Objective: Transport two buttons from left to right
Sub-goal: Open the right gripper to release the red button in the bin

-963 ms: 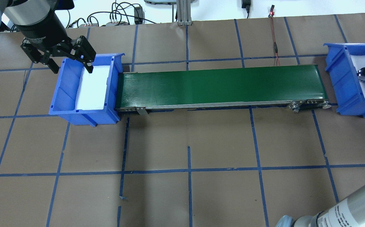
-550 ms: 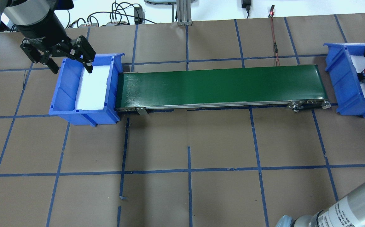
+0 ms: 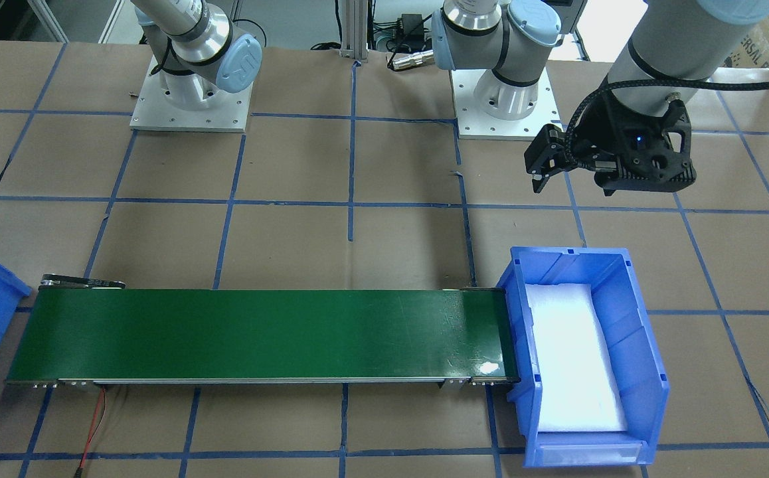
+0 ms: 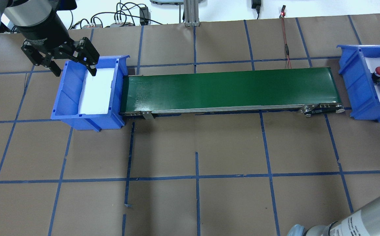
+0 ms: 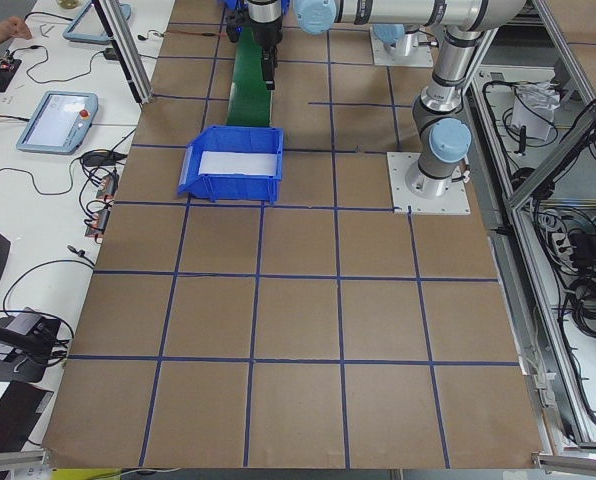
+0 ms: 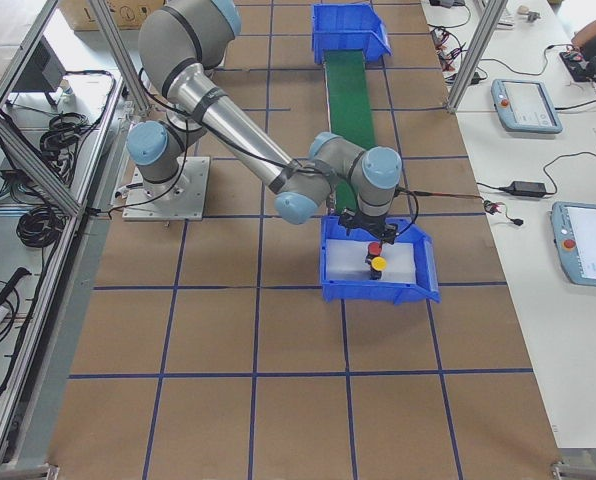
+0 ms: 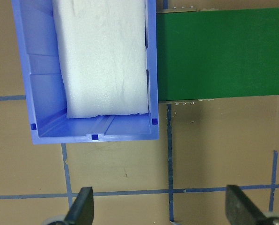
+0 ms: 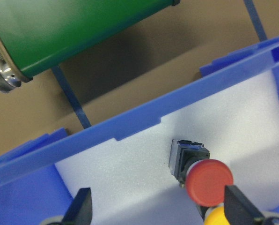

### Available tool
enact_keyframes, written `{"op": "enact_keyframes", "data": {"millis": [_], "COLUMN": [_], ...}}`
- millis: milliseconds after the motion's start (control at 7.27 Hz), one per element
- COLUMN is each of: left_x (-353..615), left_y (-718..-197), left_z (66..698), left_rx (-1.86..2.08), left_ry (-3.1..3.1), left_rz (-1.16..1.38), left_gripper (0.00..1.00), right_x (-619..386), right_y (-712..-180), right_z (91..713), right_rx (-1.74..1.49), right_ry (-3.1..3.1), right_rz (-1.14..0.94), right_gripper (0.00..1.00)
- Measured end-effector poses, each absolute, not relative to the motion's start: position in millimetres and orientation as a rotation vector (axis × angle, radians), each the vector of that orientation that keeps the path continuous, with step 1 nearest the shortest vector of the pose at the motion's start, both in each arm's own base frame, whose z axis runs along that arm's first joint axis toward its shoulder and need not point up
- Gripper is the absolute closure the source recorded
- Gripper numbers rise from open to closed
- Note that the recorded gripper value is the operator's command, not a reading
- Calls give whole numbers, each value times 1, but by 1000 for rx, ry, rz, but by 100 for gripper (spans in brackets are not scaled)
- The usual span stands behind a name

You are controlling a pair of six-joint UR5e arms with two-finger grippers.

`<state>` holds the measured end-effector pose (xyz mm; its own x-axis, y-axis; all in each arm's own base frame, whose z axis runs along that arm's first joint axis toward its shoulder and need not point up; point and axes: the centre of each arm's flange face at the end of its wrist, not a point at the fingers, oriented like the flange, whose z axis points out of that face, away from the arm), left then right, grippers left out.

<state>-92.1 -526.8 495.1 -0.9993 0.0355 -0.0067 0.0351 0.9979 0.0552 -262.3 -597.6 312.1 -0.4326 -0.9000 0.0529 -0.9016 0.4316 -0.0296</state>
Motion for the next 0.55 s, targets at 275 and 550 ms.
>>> {"op": "enact_keyframes", "data": {"millis": [275, 550], "left_x": [-92, -92], "left_y": [-527, -527], "left_z": [495, 495], "left_rx": [55, 57], "left_ry": [3132, 3133], "left_rz": [87, 86], "left_gripper": [0, 0], "right_x": [-249, -194], "right_y": [-594, -598], "right_z": [336, 388], "right_rx": [1680, 1744], "right_ry": [-2633, -2614], "right_rz": [78, 68], "right_gripper": [0, 0]}}
